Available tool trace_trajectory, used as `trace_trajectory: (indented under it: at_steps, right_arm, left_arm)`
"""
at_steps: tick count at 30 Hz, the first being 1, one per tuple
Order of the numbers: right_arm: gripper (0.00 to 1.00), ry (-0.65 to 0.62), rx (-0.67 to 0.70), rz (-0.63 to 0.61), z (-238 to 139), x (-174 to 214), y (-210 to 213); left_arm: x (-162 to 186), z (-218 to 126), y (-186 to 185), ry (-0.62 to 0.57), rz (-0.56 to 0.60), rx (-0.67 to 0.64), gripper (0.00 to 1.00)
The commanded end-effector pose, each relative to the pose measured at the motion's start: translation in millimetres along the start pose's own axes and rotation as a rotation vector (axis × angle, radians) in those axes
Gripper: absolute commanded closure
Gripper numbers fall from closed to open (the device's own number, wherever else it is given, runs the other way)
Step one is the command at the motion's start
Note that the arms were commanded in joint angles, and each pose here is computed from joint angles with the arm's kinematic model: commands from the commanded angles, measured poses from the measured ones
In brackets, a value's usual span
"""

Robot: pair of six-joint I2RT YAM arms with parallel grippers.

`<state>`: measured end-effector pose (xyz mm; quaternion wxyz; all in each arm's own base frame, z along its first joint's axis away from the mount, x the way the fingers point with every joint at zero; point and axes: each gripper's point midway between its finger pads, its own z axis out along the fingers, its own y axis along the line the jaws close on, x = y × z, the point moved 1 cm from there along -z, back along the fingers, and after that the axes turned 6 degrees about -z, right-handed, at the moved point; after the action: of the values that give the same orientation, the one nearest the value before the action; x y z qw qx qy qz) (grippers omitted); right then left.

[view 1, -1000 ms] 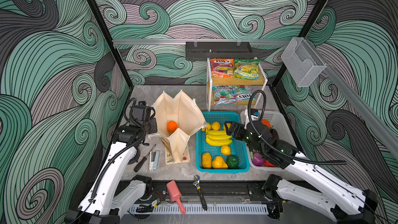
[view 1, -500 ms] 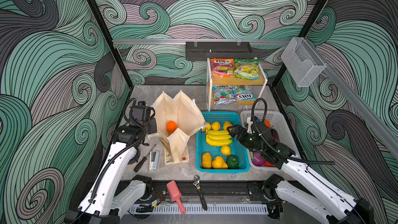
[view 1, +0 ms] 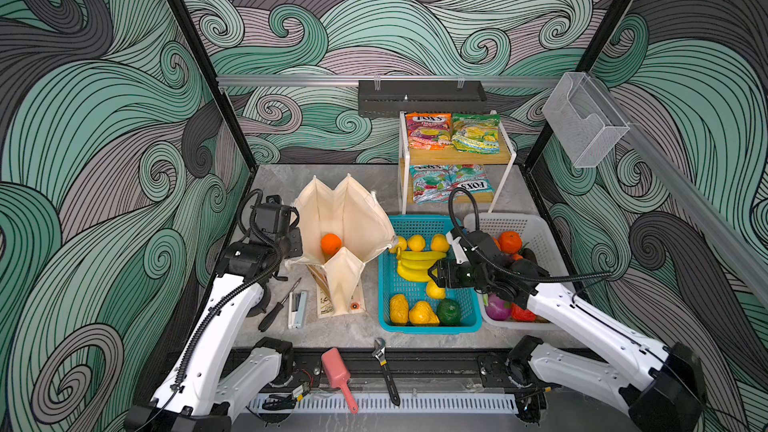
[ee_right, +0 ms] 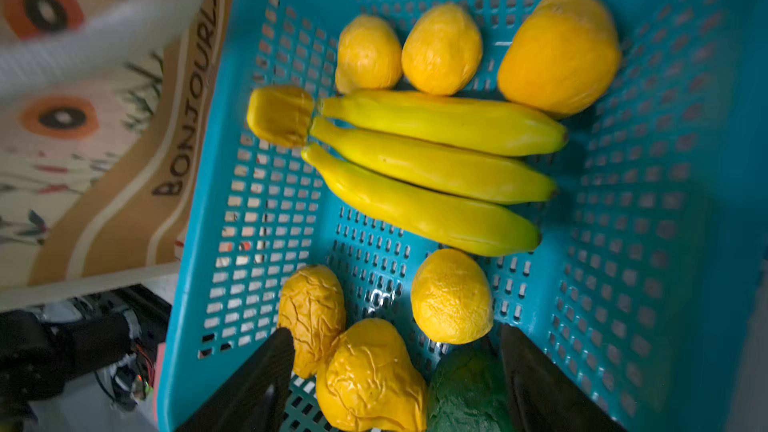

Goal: Place the food into the grocery bag and tie it
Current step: 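Move the right gripper out of the bag down to the teal basket, then grasp the yellow pear in the teal basket with the right gripper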

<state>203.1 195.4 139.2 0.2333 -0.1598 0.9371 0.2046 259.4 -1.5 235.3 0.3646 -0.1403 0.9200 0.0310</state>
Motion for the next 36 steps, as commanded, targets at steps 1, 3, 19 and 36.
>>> trace_trajectory:
  at_steps: [1,3,19,36]
  right_arm:
    - [0.24,0.118,0.000,-0.146,9.2,18.7,7.4]
    - [0.27,0.179,-0.021,-0.167,16.7,27.1,14.1]
    - [0.17,0.332,0.022,-0.260,57.8,65.0,35.5]
    - [0.11,0.376,0.155,-0.304,83.8,87.1,8.5]
  left_arm:
    - [-6.2,-4.0,4.1,-0.029,-0.008,-0.019,1.00]
    - [-6.3,-4.1,4.3,-0.030,-0.008,-0.019,1.00]
    - [-5.7,-3.9,2.5,-0.028,-0.009,-0.007,1.00]
    - [-6.0,-4.4,2.4,-0.030,-0.011,-0.006,1.00]
